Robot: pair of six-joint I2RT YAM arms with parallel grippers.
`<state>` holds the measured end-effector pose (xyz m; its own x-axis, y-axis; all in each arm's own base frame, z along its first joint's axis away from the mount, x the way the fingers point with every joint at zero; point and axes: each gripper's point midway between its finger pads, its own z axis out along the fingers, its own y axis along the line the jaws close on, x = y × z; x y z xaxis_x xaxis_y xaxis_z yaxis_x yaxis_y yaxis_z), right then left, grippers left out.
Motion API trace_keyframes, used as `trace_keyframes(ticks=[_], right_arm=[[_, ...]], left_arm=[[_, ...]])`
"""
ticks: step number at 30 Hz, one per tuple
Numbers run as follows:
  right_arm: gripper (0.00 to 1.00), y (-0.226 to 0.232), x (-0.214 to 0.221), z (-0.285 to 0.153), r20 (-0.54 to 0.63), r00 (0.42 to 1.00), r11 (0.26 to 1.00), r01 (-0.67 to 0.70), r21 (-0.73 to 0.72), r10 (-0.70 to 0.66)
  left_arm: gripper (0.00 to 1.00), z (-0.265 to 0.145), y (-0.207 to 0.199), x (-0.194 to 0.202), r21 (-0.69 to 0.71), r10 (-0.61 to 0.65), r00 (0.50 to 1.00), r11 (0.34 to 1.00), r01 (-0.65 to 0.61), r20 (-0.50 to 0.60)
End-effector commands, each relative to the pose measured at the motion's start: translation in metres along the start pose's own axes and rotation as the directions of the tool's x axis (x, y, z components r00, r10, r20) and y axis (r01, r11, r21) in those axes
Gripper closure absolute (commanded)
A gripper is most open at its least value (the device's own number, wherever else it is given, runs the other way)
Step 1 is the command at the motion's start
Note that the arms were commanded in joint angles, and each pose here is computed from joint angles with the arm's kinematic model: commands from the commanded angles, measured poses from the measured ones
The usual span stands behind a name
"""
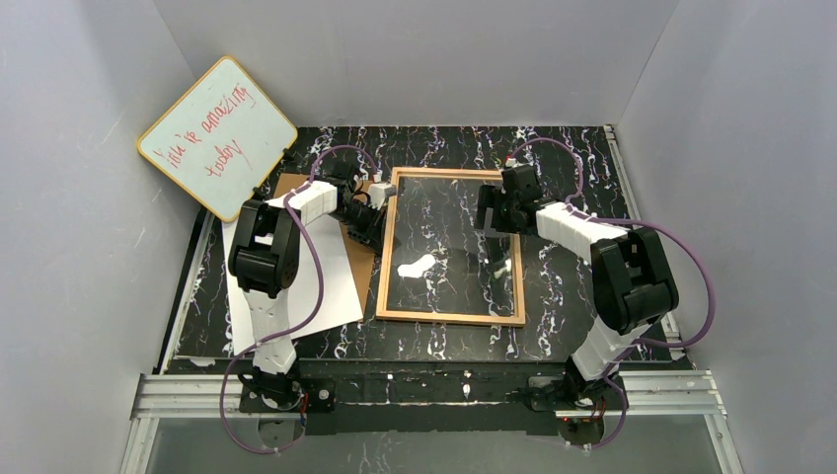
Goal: Put the photo into the frame
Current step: Place the photo frame item in the photo frame.
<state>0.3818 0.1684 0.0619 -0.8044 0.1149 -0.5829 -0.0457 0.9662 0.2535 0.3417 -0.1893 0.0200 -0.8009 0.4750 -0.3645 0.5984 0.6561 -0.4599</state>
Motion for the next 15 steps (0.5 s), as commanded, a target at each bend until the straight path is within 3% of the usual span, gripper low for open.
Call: trace_keyframes(ticks=[1, 15], right_arm=[[0.01, 0.005, -0.027, -0.014, 0.076, 0.996, 0.999, 0.042, 0.015, -0.043], [0.01, -0.014, -0.028, -0.016, 0.084, 0.994, 0.992, 0.065, 0.110, -0.074]], left_arm=[[1.00, 0.001, -0.004, 0.023, -0.003, -0.012, 0.997, 1.000, 0.012, -0.076], [1.00, 0.001, -0.003, 0.023, -0.005, -0.013, 0.997, 1.000, 0.013, -0.081]])
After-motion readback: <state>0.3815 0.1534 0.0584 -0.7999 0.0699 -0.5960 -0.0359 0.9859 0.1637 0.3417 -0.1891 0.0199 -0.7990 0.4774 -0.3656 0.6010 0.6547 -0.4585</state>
